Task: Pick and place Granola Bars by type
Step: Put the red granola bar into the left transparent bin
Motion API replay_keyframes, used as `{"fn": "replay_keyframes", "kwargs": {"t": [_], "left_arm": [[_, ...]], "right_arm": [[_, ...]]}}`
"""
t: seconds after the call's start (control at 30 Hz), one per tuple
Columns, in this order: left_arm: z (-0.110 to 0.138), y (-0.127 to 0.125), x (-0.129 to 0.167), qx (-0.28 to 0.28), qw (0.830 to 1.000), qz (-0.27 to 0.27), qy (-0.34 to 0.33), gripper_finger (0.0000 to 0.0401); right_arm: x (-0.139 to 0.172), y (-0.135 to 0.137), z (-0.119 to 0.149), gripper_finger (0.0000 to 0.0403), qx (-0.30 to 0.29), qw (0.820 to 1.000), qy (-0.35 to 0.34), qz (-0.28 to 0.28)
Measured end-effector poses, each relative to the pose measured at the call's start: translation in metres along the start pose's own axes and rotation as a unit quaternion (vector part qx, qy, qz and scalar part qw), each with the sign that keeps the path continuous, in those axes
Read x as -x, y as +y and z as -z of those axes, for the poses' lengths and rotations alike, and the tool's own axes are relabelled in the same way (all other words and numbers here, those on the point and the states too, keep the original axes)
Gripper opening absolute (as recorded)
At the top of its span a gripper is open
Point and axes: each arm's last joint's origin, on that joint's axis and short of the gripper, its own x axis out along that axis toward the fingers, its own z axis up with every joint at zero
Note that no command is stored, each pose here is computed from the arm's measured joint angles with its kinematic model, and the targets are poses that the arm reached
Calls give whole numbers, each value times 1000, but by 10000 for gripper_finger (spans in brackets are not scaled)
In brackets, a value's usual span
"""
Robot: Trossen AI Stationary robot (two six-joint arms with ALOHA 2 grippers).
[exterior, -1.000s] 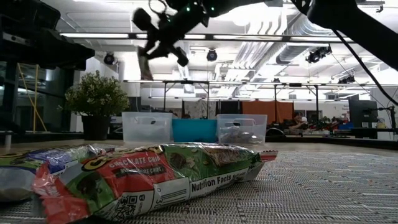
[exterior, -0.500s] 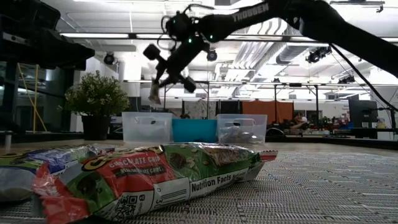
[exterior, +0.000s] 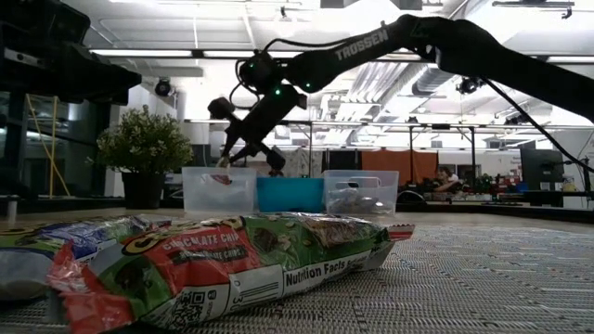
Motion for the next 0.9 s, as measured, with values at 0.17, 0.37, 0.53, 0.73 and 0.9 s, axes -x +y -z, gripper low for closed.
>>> {"fn": "replay_keyframes", "kwargs": {"t": [0.17,0.37,0.53,0.73,0.9], "left_arm": [[0,0,0,0,1000,0,0,1],[0,0,0,0,1000,0,0,1],[0,0,0,0,1000,0,0,1],[0,0,0,0,1000,0,0,1],[0,0,0,0,1000,0,0,1]], "right_arm": [[0,0,0,43,13,1000,-4,-1],[0,1,0,58,20,1000,0,-4],[0,1,0,74,27,1000,0,-3],[0,1,1,97,27,1000,3,-5],[0,1,1,113,33,999,7,-7]]}}
